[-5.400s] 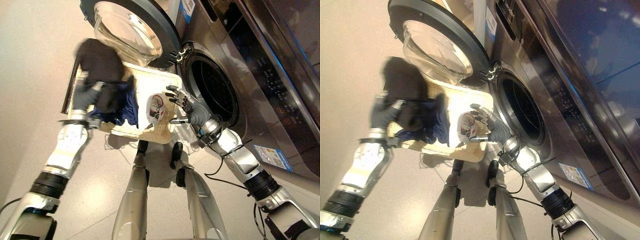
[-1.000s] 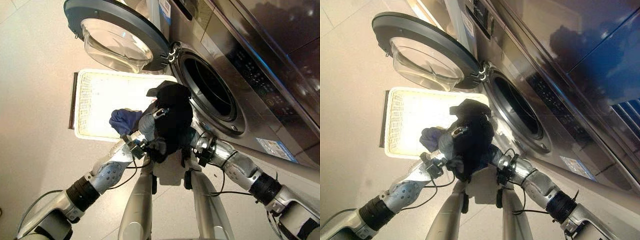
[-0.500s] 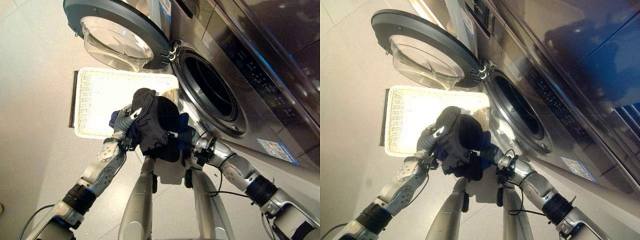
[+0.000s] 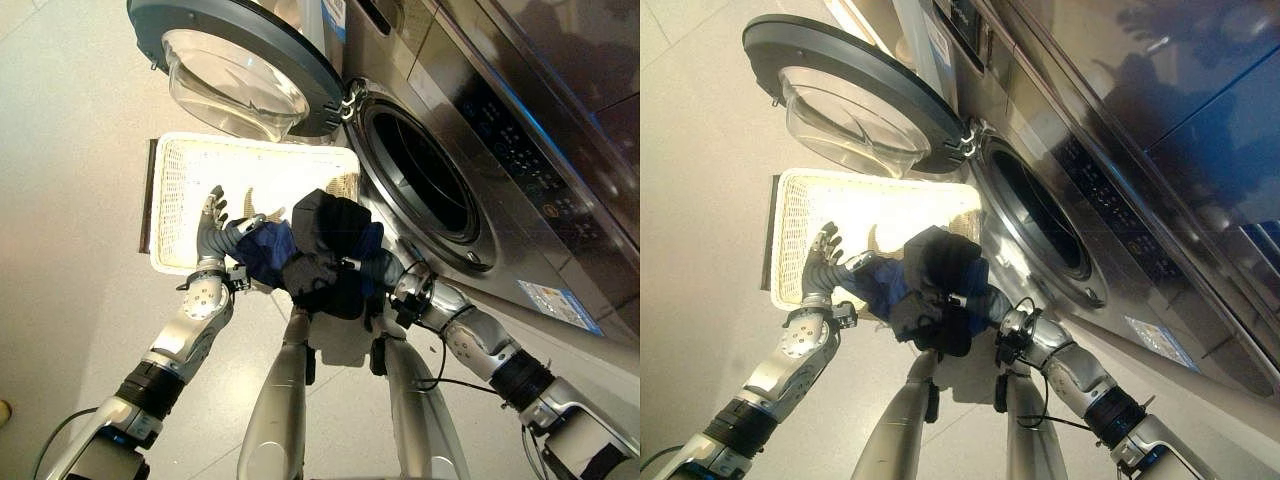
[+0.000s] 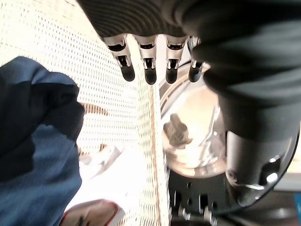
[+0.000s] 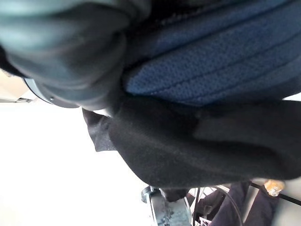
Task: Put the clothes into the washing machine.
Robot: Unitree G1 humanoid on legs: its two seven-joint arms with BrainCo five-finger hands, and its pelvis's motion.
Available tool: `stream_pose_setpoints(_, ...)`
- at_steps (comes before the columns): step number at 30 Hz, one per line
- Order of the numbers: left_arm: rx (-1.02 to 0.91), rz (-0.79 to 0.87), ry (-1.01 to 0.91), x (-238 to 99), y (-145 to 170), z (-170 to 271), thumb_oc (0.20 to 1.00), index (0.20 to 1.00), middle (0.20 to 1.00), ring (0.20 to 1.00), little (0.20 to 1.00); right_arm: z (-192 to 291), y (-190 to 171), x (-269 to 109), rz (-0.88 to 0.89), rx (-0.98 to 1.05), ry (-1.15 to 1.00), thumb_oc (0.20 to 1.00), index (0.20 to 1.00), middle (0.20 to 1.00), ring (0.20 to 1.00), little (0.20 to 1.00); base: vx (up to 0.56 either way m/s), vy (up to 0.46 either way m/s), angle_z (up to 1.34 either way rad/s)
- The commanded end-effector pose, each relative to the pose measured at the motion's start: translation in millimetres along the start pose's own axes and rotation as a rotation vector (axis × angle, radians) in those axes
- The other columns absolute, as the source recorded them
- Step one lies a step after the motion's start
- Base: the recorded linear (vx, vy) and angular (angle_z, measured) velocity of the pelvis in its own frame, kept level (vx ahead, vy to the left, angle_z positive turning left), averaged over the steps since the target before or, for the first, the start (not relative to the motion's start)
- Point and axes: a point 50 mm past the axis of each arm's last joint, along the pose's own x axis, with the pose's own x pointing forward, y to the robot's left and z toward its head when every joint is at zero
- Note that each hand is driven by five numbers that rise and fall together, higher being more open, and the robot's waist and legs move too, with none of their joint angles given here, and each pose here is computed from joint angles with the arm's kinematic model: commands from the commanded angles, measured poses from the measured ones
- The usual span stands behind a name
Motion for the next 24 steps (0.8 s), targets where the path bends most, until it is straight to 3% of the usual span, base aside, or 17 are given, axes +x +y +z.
stream_pose_setpoints(1,0.015,0.089,-0.108,-0.8,4.8,8.5,1.0,1.0,1.0,1.0,1.0,22.4,23.5,9.3,0.088,0.095,-0.182,0.2,0.2,0.2,0.2,0.2,0.0,0.0,0.0)
stream_pose_setpoints(6,0.069,0.134,-0.104,1.5,9.3,3.7,1.0,1.0,1.0,1.0,1.0,25.2,26.4,12.7,0.11,0.177,-0.224,0.2,0.2,0.2,0.2,0.2,0.0,0.0,0.0)
stream_pose_setpoints(11,0.171,0.138,-0.119,8.7,11.8,1.4,1.0,1.0,1.0,1.0,1.0,46.8,35.5,25.0,0.149,0.085,-0.29,0.2,0.2,0.2,0.2,0.2,0.0,0.006,0.01)
stream_pose_setpoints(15,-0.127,-0.141,-0.141,8.3,-0.8,13.5,1.0,1.0,1.0,1.0,1.0,61.3,38.2,32.3,0.118,-0.122,-0.286,0.2,0.2,0.2,0.2,0.2,0.02,0.024,0.06)
stream_pose_setpoints(16,-0.306,-0.302,-0.146,2.8,-8.1,17.7,1.0,1.0,1.0,1.0,1.0,64.2,35.8,32.3,0.101,-0.208,-0.261,0.2,0.2,0.2,0.2,0.2,0.02,0.028,0.07)
stream_pose_setpoints(18,-0.44,-0.475,-0.213,-7.9,-16.9,29.4,1.0,1.0,1.0,1.0,1.0,64.1,29.1,30.9,0.077,-0.284,-0.213,0.2,0.2,0.2,0.2,0.2,0.02,0.021,0.09)
stream_pose_setpoints(23,-0.365,-0.557,-0.338,-18.0,-24.5,50.4,1.0,1.0,1.0,1.0,1.0,59.0,17.9,28.2,0.064,-0.321,-0.14,0.2,0.2,0.2,0.2,0.2,0.01,0.003,0.09)
stream_pose_setpoints(24,-0.255,-0.566,-0.376,-18.4,-27.1,58.1,1.0,1.0,1.0,1.0,1.0,56.9,14.3,25.9,0.07,-0.322,-0.12,0.2,0.2,0.2,0.2,0.2,0.0,-0.018,0.1)
